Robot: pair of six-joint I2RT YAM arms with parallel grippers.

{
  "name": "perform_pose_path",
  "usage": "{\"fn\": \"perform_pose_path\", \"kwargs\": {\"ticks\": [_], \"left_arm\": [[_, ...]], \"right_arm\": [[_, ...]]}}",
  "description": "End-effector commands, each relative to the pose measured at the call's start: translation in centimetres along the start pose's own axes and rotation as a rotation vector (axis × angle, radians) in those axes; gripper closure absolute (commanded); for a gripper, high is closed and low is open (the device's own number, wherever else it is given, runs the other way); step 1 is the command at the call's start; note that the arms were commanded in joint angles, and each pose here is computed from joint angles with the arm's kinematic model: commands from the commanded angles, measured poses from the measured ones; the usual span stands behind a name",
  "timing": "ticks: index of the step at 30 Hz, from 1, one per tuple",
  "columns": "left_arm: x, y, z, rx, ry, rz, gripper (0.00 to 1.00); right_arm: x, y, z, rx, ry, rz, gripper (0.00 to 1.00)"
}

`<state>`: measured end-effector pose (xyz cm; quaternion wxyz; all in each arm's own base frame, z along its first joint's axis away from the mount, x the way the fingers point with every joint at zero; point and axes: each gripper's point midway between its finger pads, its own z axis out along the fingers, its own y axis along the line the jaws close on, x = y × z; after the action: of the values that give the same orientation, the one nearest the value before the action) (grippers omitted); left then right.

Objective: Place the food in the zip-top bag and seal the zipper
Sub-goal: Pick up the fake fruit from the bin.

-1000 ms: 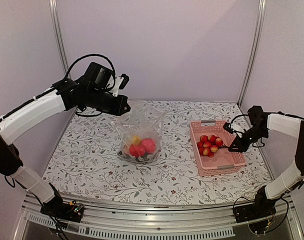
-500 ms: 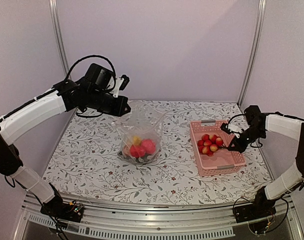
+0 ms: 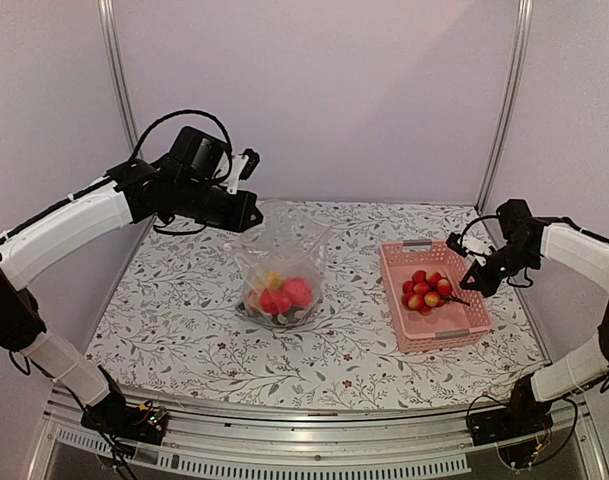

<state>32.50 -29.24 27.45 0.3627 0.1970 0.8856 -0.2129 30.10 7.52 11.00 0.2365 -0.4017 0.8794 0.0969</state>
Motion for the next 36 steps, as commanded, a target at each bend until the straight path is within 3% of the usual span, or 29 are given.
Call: {"fn": "perform_pose_path", "kwargs": {"ticks": [1, 10, 20, 23, 31, 36], "left_arm": [[-0.1, -0.6, 0.1, 0.022, -0.012, 0.001, 1.00], [-0.4, -0.9, 0.4, 0.031, -0.016, 0.004, 1.00], [-0.1, -0.9, 0.6, 0.028, 0.009, 0.010, 1.00], [-0.3, -1.0, 0.4, 0.029, 0.001, 0.010, 1.00], [-0.9, -1.5, 0.7, 0.045, -0.004, 0.011, 1.00], [-1.8, -2.7, 1.3, 0.082, -0.023, 0.012, 1.00]], "right_arm": [[-1.7, 0.2, -1.8, 0.003, -0.045, -0.018, 0.92], [2.9, 1.0, 1.0, 0.005, 0.078, -0.021, 0.70], [4.2, 0.5, 3.4, 0.011, 0.107, 0.034, 0.65], [4.6, 0.2, 3.8, 0.018, 0.123, 0.039, 0.69], [2.0, -0.5, 1.1, 0.058, 0.061, 0.024, 0.99], [-1.5, -1.0, -3.1, 0.109, -0.033, -0.016, 1.00]]}}
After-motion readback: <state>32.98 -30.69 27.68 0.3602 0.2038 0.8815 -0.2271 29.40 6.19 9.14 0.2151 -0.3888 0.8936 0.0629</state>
